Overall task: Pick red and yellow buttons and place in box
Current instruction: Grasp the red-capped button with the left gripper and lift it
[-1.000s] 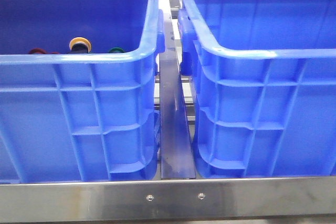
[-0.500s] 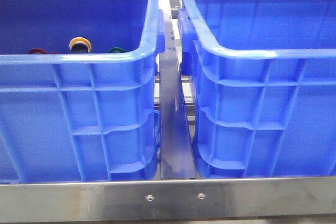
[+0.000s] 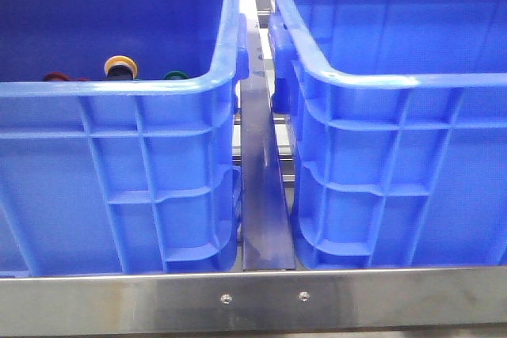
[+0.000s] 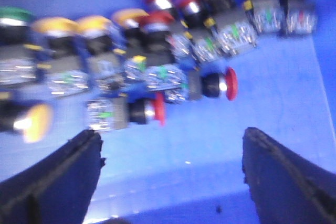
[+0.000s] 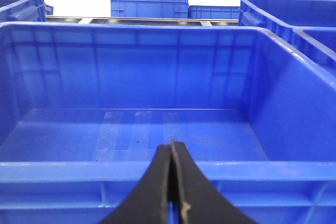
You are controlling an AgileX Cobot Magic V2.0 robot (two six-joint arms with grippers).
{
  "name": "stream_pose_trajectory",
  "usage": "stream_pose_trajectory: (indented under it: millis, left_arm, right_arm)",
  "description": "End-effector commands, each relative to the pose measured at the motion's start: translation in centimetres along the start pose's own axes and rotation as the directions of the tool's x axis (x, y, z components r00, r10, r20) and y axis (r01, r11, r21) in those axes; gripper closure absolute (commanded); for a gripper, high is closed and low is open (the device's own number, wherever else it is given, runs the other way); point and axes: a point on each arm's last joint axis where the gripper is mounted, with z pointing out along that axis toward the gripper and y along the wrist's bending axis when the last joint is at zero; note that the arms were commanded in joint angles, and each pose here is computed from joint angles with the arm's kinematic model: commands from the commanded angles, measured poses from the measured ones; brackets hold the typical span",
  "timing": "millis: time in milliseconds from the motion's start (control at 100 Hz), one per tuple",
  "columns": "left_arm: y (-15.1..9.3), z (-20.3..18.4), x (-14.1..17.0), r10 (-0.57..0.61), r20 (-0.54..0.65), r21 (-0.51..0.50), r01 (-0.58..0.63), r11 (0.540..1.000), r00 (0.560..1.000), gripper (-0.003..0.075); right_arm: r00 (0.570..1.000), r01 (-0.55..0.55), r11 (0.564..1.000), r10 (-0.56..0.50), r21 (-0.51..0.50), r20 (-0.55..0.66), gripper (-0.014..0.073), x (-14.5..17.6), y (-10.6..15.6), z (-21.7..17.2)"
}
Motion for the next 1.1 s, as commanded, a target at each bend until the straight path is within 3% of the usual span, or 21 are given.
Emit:
stream_pose_trajectory:
  millis: [0,200,680,770,940,1090]
  left_arm:
    - [-0.5,0.4,-2.3,-0.023,0.0,0.018,0.023,1.0,1.0,0.0199]
    - [-0.1,5.0,-4.6,-0.038,-0.147,-0.01,0.037,0.999,0.988,0.0205]
    - [0.3,11.7,-7.0,-0.044,-0.262,-0.021,0.04,0.999,0.964,0.0219]
    - [0.3,11.7,-7.1,-0.044,-0.261,-0.021,0.04,0.999,0.964,0.0286]
    - [0.3,11.7,-7.1,-0.034,-0.259,-0.019,0.03,0.999,0.965,0.0529]
    - [0.2,11.2,-7.3,-0.032,-0.246,-0.017,0.029,0.999,0.969,0.0601]
  right_arm:
    - [0.996,0.006,1.0,-0.005,-0.01,0.087,0.0663,-0.6,0.1,-0.2]
    - [0.996,0.006,1.0,-0.005,-0.01,0.087,0.0663,-0.6,0.1,-0.2]
    - [0.996,0.006,1.0,-0.005,-0.01,0.087,0.0663,-0.6,0.1,-0.2]
    - [0.996,0.006,1.0,-0.005,-0.01,0.087,0.0663,-0.6,0.1,-0.2]
    - [0.996,0.006,1.0,-0.005,-0.01,0.087,0.0663,-0.6,0.1,-0.2]
    - [0.996,0.006,1.0,-0.005,-0.01,0.087,0.0663,-0.6,0.1,-0.2]
